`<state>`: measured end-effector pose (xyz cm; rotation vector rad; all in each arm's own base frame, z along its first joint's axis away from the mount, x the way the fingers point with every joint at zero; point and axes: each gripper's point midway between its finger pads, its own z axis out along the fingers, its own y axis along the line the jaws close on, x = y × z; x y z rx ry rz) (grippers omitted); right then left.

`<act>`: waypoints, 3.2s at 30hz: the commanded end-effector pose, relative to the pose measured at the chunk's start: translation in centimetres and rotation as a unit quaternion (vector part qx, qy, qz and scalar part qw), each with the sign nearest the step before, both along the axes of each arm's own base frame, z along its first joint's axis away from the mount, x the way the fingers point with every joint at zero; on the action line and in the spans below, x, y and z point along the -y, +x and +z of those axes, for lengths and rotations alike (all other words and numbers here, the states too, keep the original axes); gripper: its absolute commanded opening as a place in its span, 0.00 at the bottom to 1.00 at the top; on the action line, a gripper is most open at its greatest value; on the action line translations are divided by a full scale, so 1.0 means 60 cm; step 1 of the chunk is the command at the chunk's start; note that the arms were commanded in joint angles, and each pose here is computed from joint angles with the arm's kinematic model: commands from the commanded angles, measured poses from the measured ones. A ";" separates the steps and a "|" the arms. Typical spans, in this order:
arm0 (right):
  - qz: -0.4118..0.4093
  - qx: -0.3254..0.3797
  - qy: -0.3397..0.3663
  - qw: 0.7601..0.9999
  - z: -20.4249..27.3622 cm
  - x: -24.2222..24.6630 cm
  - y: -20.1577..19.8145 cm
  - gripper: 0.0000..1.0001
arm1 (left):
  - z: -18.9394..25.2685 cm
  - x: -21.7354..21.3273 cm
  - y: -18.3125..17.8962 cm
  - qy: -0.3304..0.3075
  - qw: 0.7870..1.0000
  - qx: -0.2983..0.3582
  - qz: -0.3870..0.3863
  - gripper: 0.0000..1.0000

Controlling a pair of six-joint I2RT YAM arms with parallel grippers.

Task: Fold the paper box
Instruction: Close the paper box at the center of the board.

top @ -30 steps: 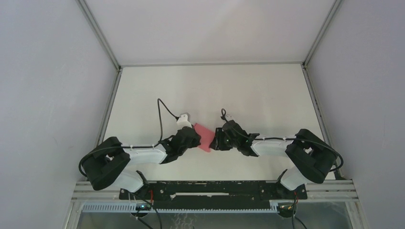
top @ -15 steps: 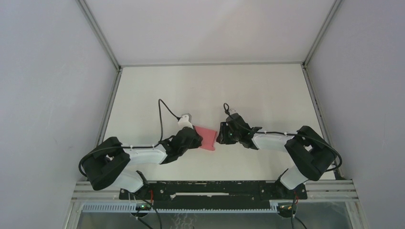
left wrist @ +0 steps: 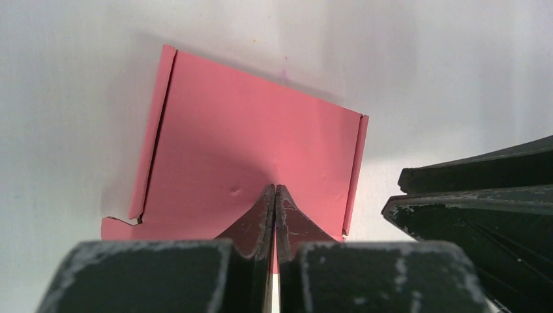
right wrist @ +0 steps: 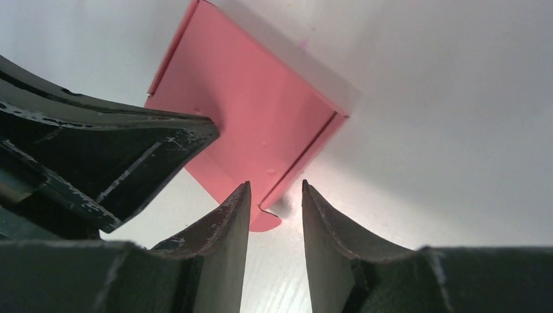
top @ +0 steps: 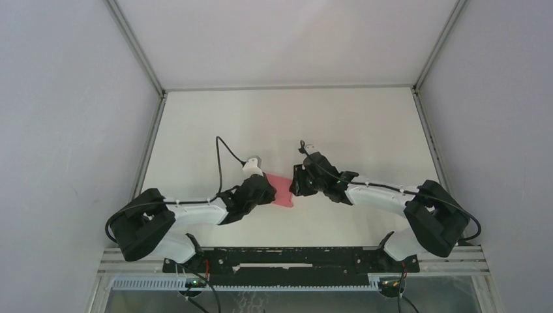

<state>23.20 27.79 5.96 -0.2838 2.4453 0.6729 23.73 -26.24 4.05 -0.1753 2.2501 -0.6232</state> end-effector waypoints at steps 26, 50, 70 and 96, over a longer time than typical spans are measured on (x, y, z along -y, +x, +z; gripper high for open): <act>0.021 -0.016 -0.120 0.992 -0.089 0.023 0.047 0.42 | 0.022 0.014 -0.048 -0.003 0.999 -0.021 -0.029 0.05; 0.052 0.058 -0.049 0.996 0.036 0.008 0.061 0.66 | 0.141 -0.076 0.005 0.056 0.996 0.063 0.012 0.10; -0.026 0.153 -0.054 0.986 0.196 0.119 0.051 0.72 | 0.268 -0.112 0.034 0.118 0.986 0.121 0.014 0.47; 0.057 0.112 -0.079 0.989 0.058 0.032 0.088 0.38 | 0.164 -0.080 0.222 0.110 0.993 -0.001 -0.045 0.44</act>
